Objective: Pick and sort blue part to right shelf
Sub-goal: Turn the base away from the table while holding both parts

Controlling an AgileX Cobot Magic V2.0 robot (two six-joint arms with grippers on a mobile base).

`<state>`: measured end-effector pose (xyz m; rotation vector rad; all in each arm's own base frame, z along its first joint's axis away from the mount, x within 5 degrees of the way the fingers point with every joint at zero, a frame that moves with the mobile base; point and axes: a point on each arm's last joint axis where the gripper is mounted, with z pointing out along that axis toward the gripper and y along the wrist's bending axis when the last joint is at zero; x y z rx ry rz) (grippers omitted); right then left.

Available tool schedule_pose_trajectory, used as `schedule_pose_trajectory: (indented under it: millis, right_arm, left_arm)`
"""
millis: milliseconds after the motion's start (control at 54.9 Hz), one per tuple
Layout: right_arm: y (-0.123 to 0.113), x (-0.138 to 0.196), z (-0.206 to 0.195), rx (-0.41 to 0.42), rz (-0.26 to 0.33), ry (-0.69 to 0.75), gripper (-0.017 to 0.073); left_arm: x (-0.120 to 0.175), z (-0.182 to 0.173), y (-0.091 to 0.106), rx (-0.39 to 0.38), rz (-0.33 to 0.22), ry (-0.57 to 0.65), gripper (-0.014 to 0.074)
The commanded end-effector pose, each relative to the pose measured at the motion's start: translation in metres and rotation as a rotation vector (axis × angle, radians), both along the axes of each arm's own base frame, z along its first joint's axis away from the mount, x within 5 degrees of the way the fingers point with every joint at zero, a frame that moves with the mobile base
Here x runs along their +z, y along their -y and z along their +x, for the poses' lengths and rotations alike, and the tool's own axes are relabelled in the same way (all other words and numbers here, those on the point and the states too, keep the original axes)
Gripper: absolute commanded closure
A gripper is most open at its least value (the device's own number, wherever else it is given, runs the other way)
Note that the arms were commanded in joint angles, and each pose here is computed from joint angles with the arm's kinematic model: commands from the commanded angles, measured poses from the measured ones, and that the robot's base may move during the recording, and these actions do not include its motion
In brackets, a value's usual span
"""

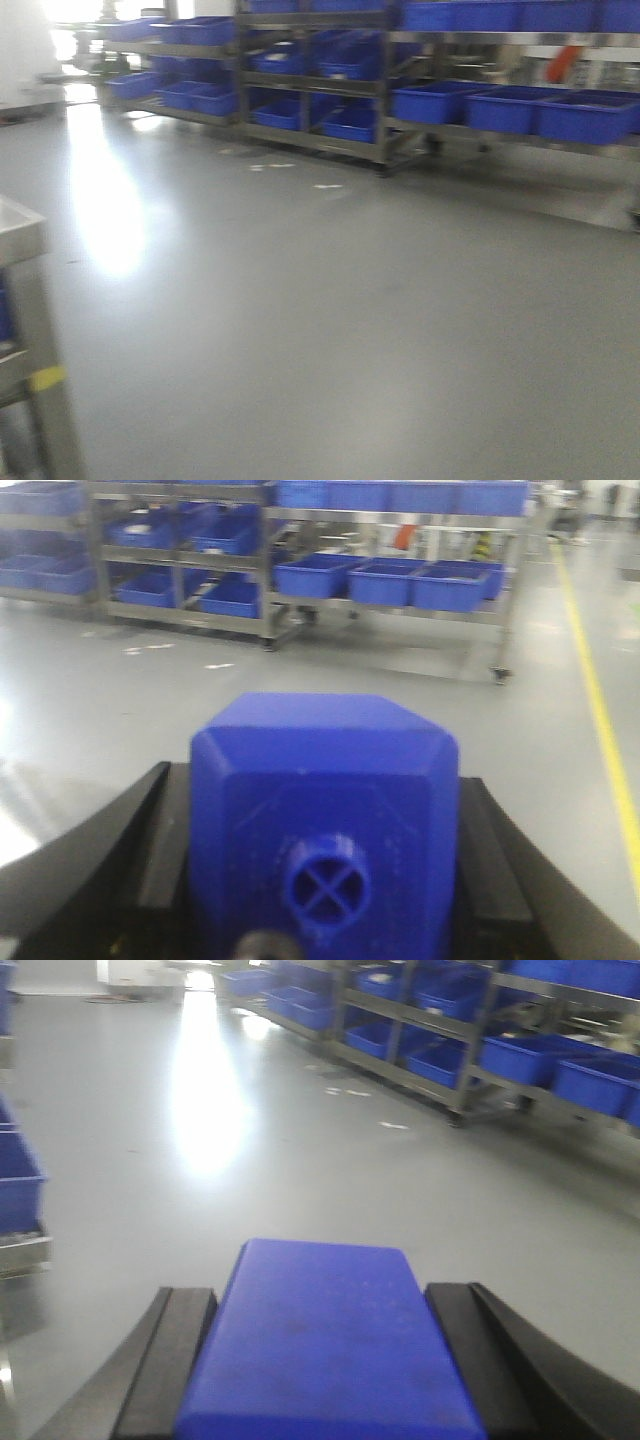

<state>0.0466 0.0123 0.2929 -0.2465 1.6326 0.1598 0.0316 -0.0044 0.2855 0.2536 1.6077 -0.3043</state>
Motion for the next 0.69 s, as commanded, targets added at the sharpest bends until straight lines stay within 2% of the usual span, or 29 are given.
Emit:
schedule_pose_trajectory:
  millis: [0,674]
  right_arm:
    - [0.0004,0.0171,-0.0007,-0.003,0.012,0.111,0.0377]
    - [0.0004,0.0171,-0.0007,-0.003,0.012,0.111,0.0377]
  left_arm:
    - [0.0175,-0.0022,0.0008,-0.021,-0.041,0.101,0.0239]
    - [0.0175,-0.0022,0.0009,-0.022,-0.041,0.101,0.0239]
